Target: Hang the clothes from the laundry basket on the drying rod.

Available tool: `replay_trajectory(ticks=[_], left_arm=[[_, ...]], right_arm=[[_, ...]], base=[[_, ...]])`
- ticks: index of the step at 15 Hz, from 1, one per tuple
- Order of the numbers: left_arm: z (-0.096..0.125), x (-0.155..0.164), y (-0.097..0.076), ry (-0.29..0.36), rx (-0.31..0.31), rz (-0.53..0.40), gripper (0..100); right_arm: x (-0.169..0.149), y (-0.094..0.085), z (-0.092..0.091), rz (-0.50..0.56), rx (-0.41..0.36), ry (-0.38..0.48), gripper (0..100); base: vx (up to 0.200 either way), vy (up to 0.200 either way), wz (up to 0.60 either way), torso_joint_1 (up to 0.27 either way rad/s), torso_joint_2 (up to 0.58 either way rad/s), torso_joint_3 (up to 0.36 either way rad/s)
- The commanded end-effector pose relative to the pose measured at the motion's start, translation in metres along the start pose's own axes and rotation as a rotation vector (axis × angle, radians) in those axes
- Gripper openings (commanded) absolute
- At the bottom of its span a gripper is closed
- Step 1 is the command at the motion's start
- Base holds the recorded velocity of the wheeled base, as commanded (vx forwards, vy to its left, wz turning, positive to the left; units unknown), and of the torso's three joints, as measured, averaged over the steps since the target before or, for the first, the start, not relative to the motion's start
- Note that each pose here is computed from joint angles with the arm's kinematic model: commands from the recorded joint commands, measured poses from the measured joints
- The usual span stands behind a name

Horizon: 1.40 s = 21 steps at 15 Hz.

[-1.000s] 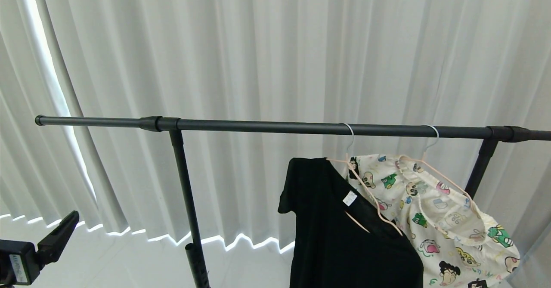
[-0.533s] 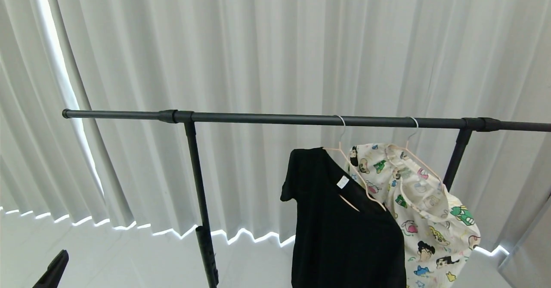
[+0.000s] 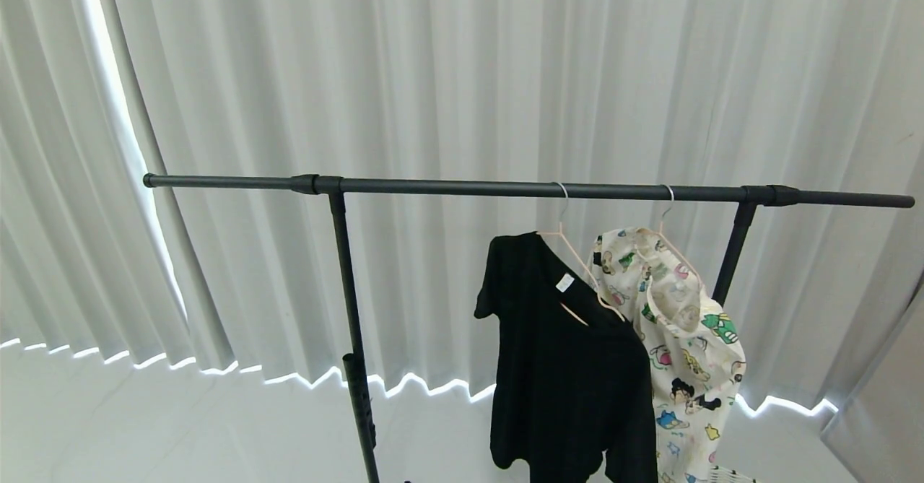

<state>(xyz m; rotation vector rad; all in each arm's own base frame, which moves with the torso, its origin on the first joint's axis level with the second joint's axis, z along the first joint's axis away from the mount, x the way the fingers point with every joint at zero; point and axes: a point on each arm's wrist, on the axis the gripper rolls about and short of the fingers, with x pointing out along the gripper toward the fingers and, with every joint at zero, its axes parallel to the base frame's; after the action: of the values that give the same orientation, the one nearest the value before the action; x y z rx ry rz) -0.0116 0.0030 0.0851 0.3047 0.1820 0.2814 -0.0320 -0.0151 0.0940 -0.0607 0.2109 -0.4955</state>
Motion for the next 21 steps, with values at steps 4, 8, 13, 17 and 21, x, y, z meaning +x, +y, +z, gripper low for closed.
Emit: replay_trajectory(ticks=[4,8,13,17,21], left_arm=[[-0.005,-0.005,0.002,-0.031,-0.224,0.091,100],[-0.004,-0.005,-0.003,-0.067,-0.222,-0.109,100],[-0.007,-0.004,-0.007,-0.098,-0.209,-0.440,100],[-0.008,-0.006,-0.006,-0.127,-0.222,-0.469,100],[-0.008,-0.006,-0.006,-0.127,-0.222,-0.471,100]], right_arm=[[0.002,-0.001,-0.004,-0.100,0.092,0.008,100],[0.002,0.000,-0.003,-0.058,0.043,0.010,100],[0.002,0.007,-0.003,0.226,-0.029,-0.001,100],[0.002,0.012,-0.003,0.447,-0.035,-0.024,100],[0.002,0.016,-0.005,0.576,-0.067,-0.056,100]], base=[[0.000,0.000,0.00,0.000,0.00,0.000],[0.000,0.000,0.00,0.000,0.00,0.000],[0.000,0.000,0.00,0.000,0.00,0.000],[0.000,0.000,0.00,0.000,0.00,0.000],[0.000,0.000,0.00,0.000,0.00,0.000]])
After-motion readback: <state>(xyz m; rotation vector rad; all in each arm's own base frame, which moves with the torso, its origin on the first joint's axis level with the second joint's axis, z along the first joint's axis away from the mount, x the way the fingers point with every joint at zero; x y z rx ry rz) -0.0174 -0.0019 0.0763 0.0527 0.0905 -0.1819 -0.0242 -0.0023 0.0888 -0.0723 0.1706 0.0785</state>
